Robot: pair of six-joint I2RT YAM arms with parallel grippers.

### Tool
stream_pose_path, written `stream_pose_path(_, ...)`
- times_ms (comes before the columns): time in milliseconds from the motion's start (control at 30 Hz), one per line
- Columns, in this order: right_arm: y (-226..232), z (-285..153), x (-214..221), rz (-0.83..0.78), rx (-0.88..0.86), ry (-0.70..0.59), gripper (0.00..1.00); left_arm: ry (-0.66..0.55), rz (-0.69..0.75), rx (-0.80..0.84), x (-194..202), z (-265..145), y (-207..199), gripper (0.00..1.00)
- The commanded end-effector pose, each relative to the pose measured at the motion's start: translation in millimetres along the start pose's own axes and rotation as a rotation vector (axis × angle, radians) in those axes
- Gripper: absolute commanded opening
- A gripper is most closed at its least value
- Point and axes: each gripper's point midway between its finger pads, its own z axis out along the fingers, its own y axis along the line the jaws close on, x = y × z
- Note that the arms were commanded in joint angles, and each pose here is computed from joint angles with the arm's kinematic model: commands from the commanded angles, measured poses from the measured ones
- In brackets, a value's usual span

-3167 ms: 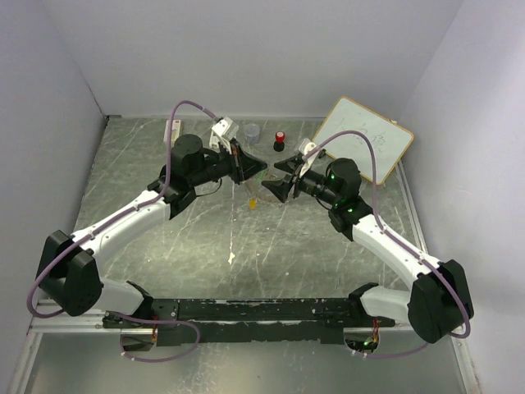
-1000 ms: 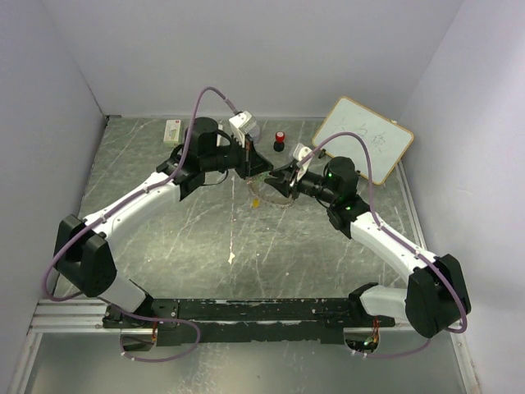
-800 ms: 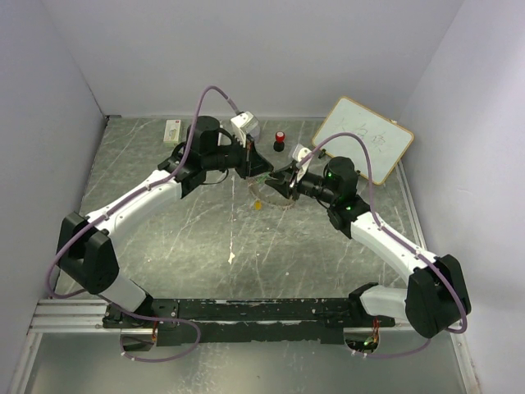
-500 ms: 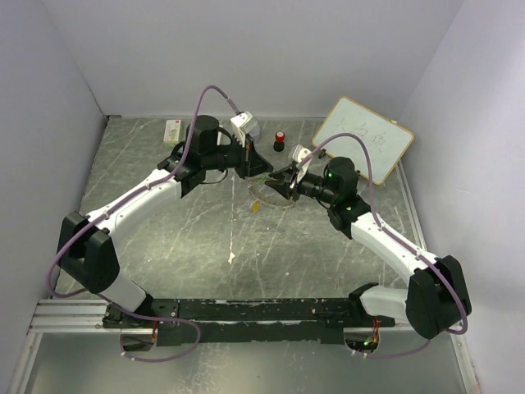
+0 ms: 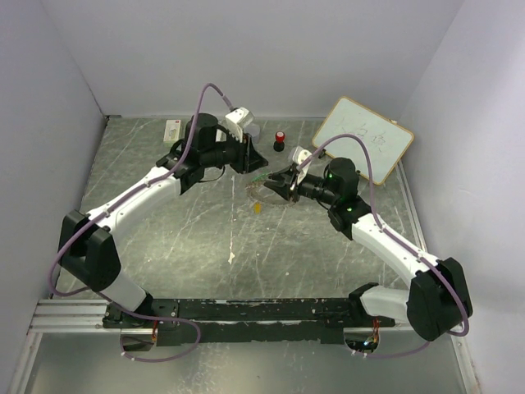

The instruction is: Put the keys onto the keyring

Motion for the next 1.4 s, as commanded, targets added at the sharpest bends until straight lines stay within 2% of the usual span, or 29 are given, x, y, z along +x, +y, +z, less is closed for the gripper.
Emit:
stream_pose_path(0, 5.3, -2.3, -21.9, -0.058, -0.023, -0.065, 0.0, -0.103, 0.035, -0.215, -33.1, -22.6, 29.5, 0.35)
stream_pose_path(133, 5.1, -1.8, -21.2, -0.057, -0.023, -0.064, 0.0, -0.173, 0.059, -0.324, -49.8, -44.7, 36.4, 0.38)
stream_pose_path(300, 4.3, -1.3, -20.8, -0.054, -0.02, -0.062, 0.0, -0.212, 0.082, -0.357, -58.4, -61.0, 32.7, 0.39)
stream_pose_path(500, -1.7, 1.2, -18.7, -0.034, 0.004, -0.051, 0.0, -0.198, 0.103, -0.169, -54.7, -60.9, -4.8, 0.39)
stream_pose_path(700, -6.0, 2.5, -17.9, -0.021, 0.026, -0.052, 0.0, -0.109, 0.083, 0.024, -25.2, -54.8, -33.4, 0.34)
stream_pose_path(1067, -21.3, 4.7, -15.7, 0.016, 0.108, -0.052, 0.0, -0.066, 0.079, 0.097, 8.1, -64.0, -53.5, 0.33)
stream_pose_path(1367, -21.9, 5.5, -18.4, 0.025, 0.112, -0.069, 0.0, -0.038, 0.085, 0.097, 23.9, -42.4, -49.9, 0.32)
